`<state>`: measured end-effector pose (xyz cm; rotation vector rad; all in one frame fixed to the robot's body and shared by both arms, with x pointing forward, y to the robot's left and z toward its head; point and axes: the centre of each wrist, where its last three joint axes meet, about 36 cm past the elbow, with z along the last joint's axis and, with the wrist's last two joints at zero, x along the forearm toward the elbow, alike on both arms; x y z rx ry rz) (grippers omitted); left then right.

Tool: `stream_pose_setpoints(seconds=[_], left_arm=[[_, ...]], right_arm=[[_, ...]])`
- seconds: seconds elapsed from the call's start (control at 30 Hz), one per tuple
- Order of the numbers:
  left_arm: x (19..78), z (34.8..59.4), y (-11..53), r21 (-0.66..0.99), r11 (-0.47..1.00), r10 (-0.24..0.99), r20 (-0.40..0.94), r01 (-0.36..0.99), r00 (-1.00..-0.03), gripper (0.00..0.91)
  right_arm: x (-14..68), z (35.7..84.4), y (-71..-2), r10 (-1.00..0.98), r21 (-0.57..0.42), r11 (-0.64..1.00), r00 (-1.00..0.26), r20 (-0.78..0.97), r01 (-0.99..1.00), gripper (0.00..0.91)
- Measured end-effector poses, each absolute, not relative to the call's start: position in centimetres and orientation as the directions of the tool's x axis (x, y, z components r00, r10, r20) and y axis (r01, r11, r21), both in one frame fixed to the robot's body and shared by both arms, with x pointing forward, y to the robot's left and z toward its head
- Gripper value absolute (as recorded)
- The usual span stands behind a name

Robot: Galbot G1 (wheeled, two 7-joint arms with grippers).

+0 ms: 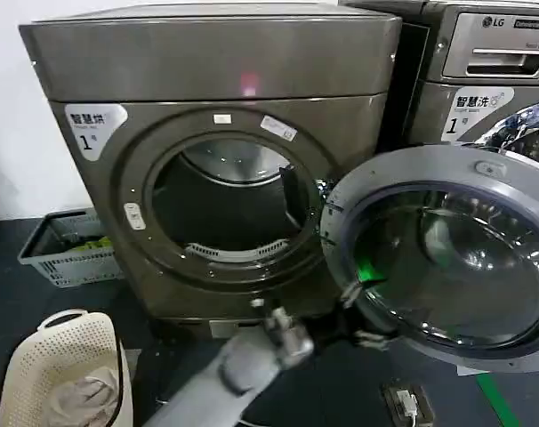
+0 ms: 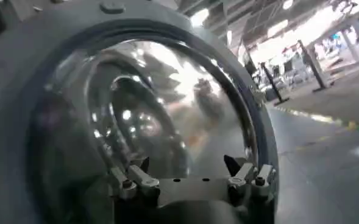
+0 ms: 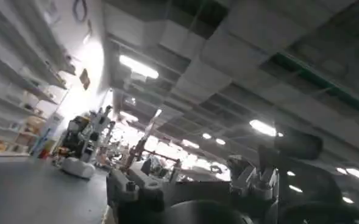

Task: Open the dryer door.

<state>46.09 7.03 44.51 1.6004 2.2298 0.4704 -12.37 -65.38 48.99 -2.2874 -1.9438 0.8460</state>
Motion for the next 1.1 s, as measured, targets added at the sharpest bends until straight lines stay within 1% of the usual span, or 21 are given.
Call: stream_pose_setpoints(seconds=[0.2, 0.27, 0.37, 0.53, 0.6, 0.67, 0.8, 0.87, 0.93, 1.03, 1.1], left_arm=[[44.1, 44.8, 15.6, 0.559, 0.33, 0.923, -0.021, 0.761, -0.384, 0.907], [43.4, 45.3, 18.6, 0.607, 0.322, 0.911, 0.012, 0.726, -0.413, 0.907], [42.4, 46.5, 23.0, 0.693, 0.283, 0.885, 0.078, 0.663, -0.459, 0.907], [40.6, 48.4, 30.2, 0.819, 0.144, 0.815, 0.22, 0.556, -0.535, 0.907], [40.2, 48.9, 32.7, 0.855, 0.042, 0.79, 0.288, 0.516, -0.541, 0.907], [40.0, 49.3, 35.3, 0.88, -0.114, 0.751, 0.38, 0.461, -0.54, 0.907], [40.3, 50.3, 39.1, 0.847, -0.398, 0.678, 0.53, 0.353, -0.508, 0.907], [40.4, 50.9, 40.6, 0.794, -0.535, 0.644, 0.604, 0.288, -0.469, 0.907], [40.5, 51.4, 42.1, 0.708, -0.664, 0.583, 0.692, 0.241, -0.426, 0.907], [40.7, 52.3, 43.9, 0.576, -0.793, 0.458, 0.779, 0.2, -0.428, 0.907], [40.7, 53.2, 45.2, 0.472, -0.86, 0.348, 0.82, 0.193, -0.454, 0.907]], right_arm=[[-11.5, 48.8, -66.5, 0.922, -0.353, -0.203, 0.056, -0.383, 0.913, 0.907], [-11.1, 48.9, -66.8, 0.925, -0.355, -0.194, 0.05, -0.378, 0.914, 0.907], [-10.2, 48.8, -67.2, 0.933, -0.335, -0.161, 0.033, -0.359, 0.928, 0.907], [-8.4, 48.5, -66.9, 0.956, -0.264, -0.084, 0.003, -0.293, 0.961, 0.907], [-7.5, 48.3, -67.0, 0.959, -0.253, -0.065, -0.009, -0.284, 0.965, 0.907], [-6.7, 48.0, -67.1, 0.961, -0.233, -0.045, -0.021, -0.275, 0.971, 0.907], [-6.1, 47.3, -67.1, 0.966, -0.185, -0.011, -0.037, -0.255, 0.983, 0.907], [-6.3, 46.9, -67.0, 0.969, -0.172, -0.006, -0.037, -0.244, 0.985, 0.907], [-6.3, 46.6, -66.8, 0.971, -0.164, 0.0, -0.039, -0.235, 0.986, 0.907], [-6.1, 46.6, -66.7, 0.971, -0.162, 0.003, -0.042, -0.237, 0.987, 0.907], [-6.1, 46.6, -66.7, 0.97, -0.161, 0.004, -0.043, -0.238, 0.987, 0.907]])
